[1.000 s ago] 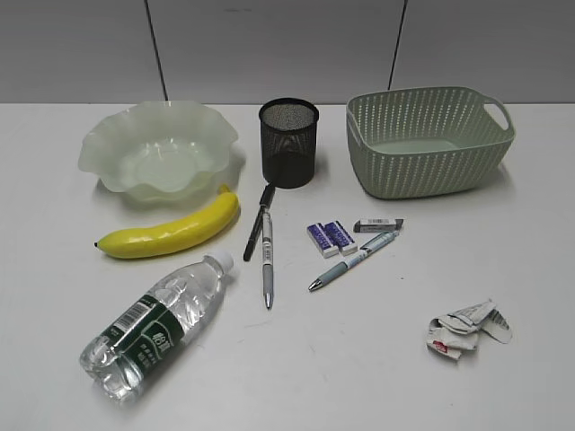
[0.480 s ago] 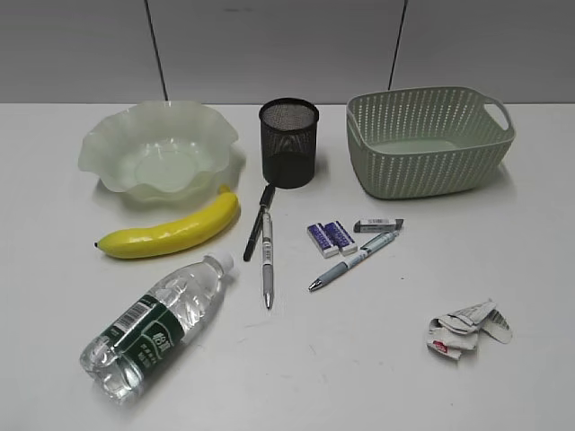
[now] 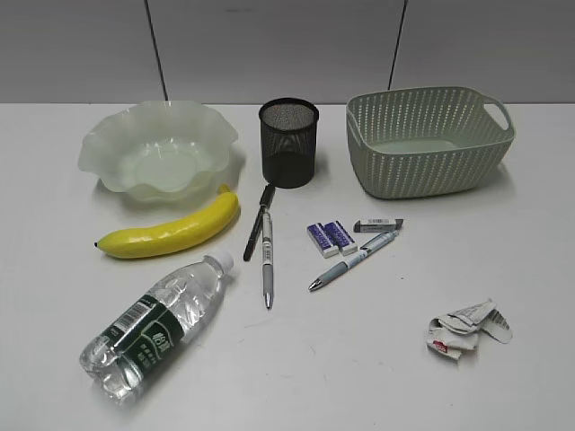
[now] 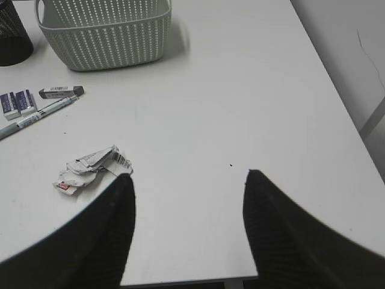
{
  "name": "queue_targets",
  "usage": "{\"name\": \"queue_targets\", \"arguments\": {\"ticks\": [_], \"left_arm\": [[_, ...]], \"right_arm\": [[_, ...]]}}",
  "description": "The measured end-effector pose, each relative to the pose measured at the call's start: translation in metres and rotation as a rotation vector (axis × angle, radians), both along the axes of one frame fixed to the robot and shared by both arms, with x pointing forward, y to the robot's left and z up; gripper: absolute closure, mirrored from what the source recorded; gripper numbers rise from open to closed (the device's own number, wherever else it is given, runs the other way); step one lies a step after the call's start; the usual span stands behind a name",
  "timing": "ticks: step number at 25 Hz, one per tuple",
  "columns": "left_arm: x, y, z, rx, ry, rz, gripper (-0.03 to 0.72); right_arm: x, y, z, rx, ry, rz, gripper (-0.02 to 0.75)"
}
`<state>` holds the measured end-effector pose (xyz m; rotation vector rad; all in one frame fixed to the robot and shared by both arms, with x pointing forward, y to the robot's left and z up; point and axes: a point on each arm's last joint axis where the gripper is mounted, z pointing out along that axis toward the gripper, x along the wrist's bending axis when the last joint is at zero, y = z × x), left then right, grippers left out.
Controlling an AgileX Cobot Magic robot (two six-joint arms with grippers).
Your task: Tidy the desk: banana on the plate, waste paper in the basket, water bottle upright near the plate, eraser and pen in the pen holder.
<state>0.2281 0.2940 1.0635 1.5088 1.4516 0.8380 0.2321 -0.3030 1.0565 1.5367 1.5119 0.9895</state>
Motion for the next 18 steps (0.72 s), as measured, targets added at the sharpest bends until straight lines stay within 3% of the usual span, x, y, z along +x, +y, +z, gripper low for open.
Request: {"name": "queue_targets", "arguments": {"ticks": [7,10,13,18], "left_arm": [[0.010,0.000,0.010,-0.007,-0.032,0.005,0.458],[0.032,0.000,0.026,-0.022,-0.121,0.020,0.458],[0.068,-0.001,0.035,-0.032,-0.143,0.036,0.458],[0.145,-0.004,0.020,-0.029,-0.006,0.052,0.448]], "right_arm": [[0.000,0.000,0.000,0.000,0.000,0.000,0.282],[0.000,0.000,0.000,0.000,0.000,0.000,0.282],[0.000,0.000,0.000,0.000,0.000,0.000,0.282],[0.000,0.000,0.000,0.000,0.000,0.000,0.282]]}}
